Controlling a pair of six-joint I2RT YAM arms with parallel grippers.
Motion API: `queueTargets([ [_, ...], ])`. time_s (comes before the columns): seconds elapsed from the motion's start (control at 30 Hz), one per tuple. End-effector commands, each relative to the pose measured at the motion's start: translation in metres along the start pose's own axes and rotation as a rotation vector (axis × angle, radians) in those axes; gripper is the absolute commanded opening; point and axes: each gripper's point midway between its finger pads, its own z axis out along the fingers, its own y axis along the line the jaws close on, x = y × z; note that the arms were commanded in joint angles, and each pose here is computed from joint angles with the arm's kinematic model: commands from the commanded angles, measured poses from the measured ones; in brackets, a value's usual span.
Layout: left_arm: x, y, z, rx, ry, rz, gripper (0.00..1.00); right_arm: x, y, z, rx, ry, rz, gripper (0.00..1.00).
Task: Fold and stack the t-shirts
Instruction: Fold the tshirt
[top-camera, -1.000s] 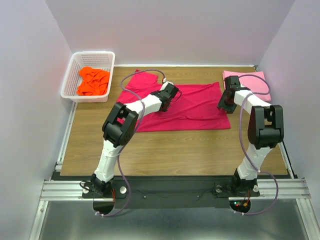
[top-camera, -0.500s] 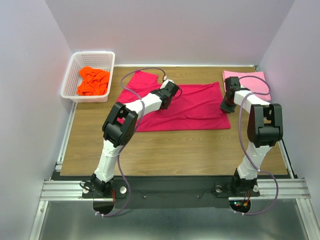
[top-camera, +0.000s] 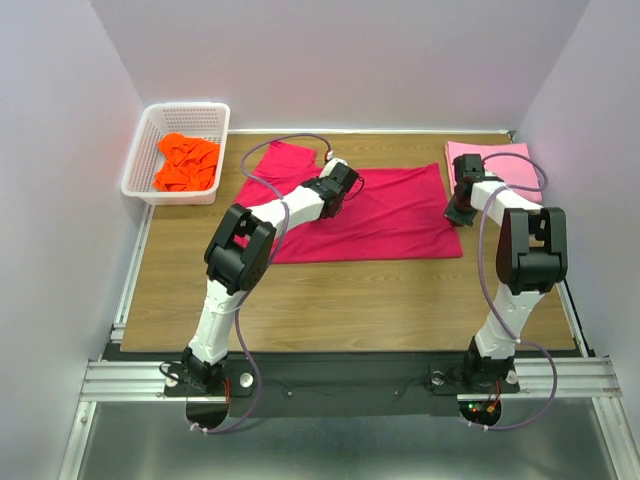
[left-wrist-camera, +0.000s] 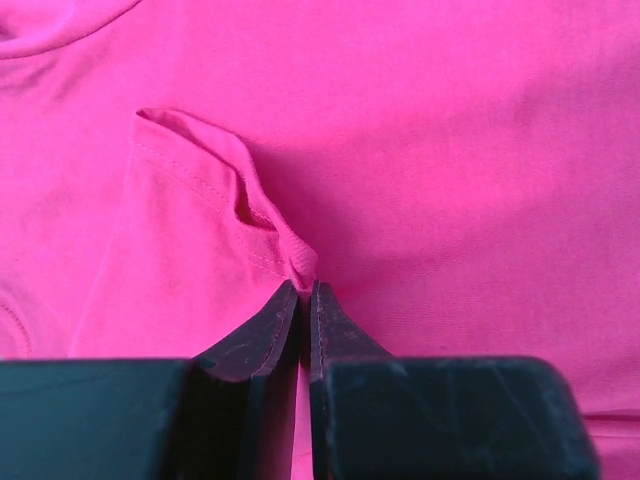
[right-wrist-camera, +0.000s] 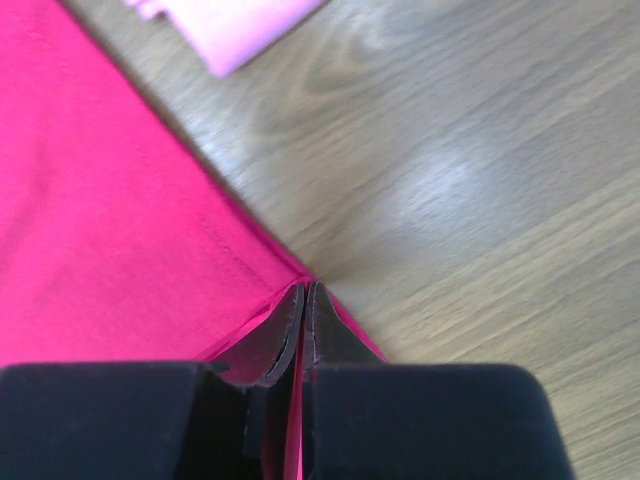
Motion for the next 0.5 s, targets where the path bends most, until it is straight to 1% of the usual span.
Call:
queueTargets([
  [0.0, -0.024, 0.008, -0.008, -0.035, -0.056, -0.033, 0.10, -0.017, -0.013, -0.006, 0.034, -0.069, 0.061, 0.02],
  [0.1, -0.023, 0.008, -0.007, -0.039, -0.053, -0.036, 0.10, -0.015, -0.014, -0.004, 0.036, -0.063, 0.067, 0.03],
  [0.17, -0.025, 0.008, -0.007, -0.044, -0.059, -0.039, 0.12, -0.015, -0.010, -0.005, 0.019, -0.057, 0.068, 0.13],
  [0.23, -0.031, 0.010, -0.010, -0.045, -0.072, -0.048, 0.24, -0.021, -0.004, -0.012, -0.015, -0.066, 0.072, 0.26],
  [0.27, -0.032, 0.009, -0.010, -0.045, -0.074, -0.052, 0.29, -0.024, -0.004, -0.014, -0.018, -0.072, 0.071, 0.26],
  [0.3, -0.037, 0.011, -0.014, -0.041, -0.085, -0.062, 0.48, -0.026, 0.000, -0.019, -0.044, -0.074, 0.072, 0.35],
  [0.33, -0.042, 0.011, -0.017, -0.038, -0.096, -0.072, 0.57, -0.029, 0.002, -0.024, -0.059, -0.083, 0.075, 0.40],
  [0.37, -0.045, 0.012, -0.020, -0.035, -0.103, -0.077, 0.64, -0.033, 0.005, -0.028, -0.073, -0.089, 0.079, 0.45],
  [0.4, -0.055, 0.014, -0.028, -0.027, -0.122, -0.092, 0.76, -0.038, 0.008, -0.038, -0.102, -0.105, 0.084, 0.52],
  [0.43, -0.060, 0.015, -0.033, -0.021, -0.132, -0.097, 0.80, -0.040, 0.009, -0.043, -0.117, -0.110, 0.087, 0.55],
  [0.47, -0.068, 0.016, -0.039, -0.009, -0.146, -0.109, 0.83, -0.040, 0.010, -0.047, -0.131, -0.112, 0.090, 0.56],
])
